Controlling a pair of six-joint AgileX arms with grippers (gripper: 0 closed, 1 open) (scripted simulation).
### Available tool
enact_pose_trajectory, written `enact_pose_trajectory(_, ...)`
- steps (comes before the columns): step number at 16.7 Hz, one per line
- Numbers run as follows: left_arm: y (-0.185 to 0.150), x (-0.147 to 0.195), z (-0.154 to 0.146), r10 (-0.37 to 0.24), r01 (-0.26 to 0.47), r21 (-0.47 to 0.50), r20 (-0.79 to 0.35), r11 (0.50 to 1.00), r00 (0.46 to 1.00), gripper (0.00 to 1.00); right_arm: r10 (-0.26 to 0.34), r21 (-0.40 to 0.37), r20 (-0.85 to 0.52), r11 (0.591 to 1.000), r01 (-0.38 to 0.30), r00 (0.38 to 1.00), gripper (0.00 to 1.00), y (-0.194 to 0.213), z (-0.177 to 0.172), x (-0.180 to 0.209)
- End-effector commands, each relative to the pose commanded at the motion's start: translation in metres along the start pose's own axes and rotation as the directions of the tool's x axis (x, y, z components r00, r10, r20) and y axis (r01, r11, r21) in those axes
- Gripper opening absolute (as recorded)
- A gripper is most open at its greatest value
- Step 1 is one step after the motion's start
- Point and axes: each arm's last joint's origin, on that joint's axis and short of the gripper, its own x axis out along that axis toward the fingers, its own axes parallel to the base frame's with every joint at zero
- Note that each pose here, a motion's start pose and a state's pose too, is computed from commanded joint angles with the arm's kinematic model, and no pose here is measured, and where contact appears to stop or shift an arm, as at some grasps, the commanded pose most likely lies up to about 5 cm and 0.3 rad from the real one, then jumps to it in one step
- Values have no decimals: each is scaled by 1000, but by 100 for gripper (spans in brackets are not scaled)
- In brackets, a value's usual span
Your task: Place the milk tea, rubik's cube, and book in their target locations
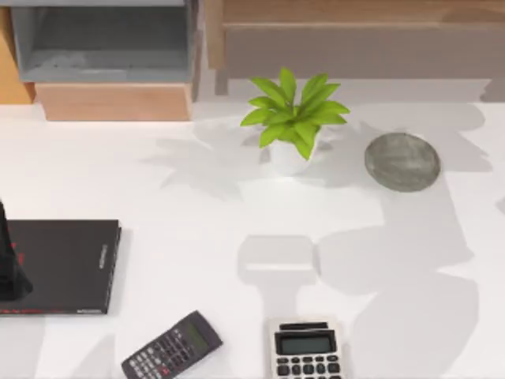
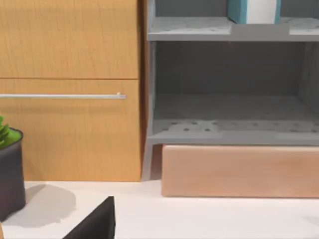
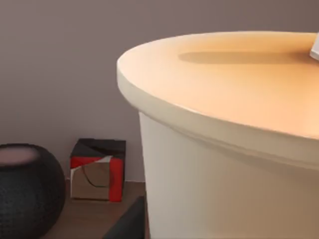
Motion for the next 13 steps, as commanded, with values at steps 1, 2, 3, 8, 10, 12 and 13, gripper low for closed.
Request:
enact_pose_trajectory(1, 0, 0, 0, 0, 0, 0, 0, 1000, 1000, 100, -13, -10, 23, 1000, 13, 1000, 0, 18, -1, -2)
enact_pose_trajectory(2, 0, 0, 0, 0, 0, 0, 0, 1000, 1000, 100, -28, -15, 45, 999, 28, 999, 0, 38, -3, -6)
enact_pose_trajectory(3, 0, 0, 0, 0, 0, 0, 0, 1000, 1000, 100, -43, -16, 63, 999, 44, 997, 0, 57, -6, -10)
enact_pose_trajectory(8, 0, 0, 0, 0, 0, 0, 0, 1000, 1000, 100, -69, 22, 58, 997, 68, 996, 0, 143, -33, -39)
enact_pose_trajectory(10, 0, 0, 0, 0, 0, 0, 0, 1000, 1000, 100, -47, 37, 12, 998, 46, 999, 0, 171, -52, -49)
enact_pose_trajectory(12, 0, 0, 0, 0, 0, 0, 0, 1000, 1000, 100, -23, 48, -34, 999, 24, 999, 0, 195, -69, -59)
enact_pose_trajectory(13, 0, 0, 0, 0, 0, 0, 0, 1000, 1000, 100, -11, 53, -53, 999, 14, 999, 0, 204, -77, -63)
